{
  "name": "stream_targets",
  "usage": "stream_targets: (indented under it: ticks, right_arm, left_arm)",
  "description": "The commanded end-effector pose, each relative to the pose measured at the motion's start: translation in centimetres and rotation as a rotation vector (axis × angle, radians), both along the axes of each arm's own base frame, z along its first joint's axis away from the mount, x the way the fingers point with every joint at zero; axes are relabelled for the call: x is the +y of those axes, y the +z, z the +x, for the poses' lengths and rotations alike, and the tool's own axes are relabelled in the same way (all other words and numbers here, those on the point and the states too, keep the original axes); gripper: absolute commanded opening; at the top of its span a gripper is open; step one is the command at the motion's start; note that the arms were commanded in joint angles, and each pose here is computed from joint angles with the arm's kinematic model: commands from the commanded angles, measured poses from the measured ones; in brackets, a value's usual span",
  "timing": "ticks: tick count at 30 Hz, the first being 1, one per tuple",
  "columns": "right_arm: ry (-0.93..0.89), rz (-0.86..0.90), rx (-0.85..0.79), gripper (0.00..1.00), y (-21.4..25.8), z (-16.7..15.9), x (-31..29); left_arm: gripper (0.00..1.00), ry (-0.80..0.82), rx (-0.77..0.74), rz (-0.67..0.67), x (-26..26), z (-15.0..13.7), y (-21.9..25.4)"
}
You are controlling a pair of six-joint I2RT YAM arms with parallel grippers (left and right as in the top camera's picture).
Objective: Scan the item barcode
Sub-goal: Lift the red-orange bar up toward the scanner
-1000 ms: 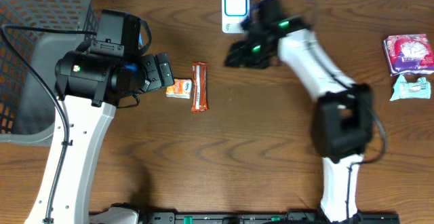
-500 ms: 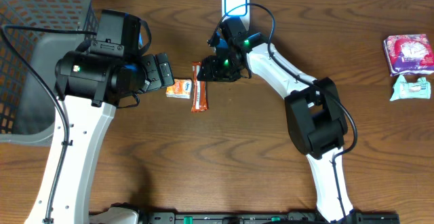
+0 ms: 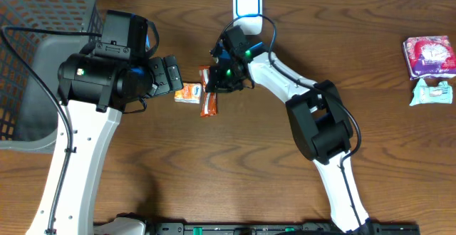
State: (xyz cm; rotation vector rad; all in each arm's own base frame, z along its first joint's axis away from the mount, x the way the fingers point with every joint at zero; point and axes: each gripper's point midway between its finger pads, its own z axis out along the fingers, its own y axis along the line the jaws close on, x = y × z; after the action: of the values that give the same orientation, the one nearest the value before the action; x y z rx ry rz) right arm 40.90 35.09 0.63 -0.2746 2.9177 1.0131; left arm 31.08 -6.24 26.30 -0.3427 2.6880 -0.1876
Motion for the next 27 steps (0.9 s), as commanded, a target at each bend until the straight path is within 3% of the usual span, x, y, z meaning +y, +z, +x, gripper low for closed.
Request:
stream_targets:
  ticks: [1,4,7,15,19,25,27]
  right_arm:
    - [-0.032,-0.047,-0.017,0.01,-0.8,1.0,-1.3]
    - [-0.051,-0.080,-0.057,0.01,0.5,2.0,-2.9]
    - [-0.095,-0.226,-0.129,0.01,2.0,3.1,-6.4]
    - [-0.244,-0.962,-0.344,0.01,6.0,3.8,-19.7]
    - [-0.259,-1.240,-0.390,0.01,6.7,3.3,-23.8]
    - [-0.219,-1.315,-0.379,0.03,4.7,3.5,-24.5]
    - [-0.205,-1.290,-0.364,0.09,3.7,3.3,-23.7]
  left_arm:
    - [0.98,-0.001,-0.016,0.009,0.2,0.2,0.5]
    - [0.98,-0.001,-0.016,0.008,0.2,0.2,0.5]
    - [0.98,-0.001,-0.016,0.008,0.2,0.2,0.5]
    - [0.98,-0.001,-0.016,0.009,0.2,0.2,0.5]
    - [0.98,-0.001,-0.016,0.008,0.2,0.2,0.5]
    - [0.98,-0.001,-0.016,0.009,0.2,0.1,0.5]
    - [0.98,-0.001,-0.016,0.008,0.2,0.2,0.5]
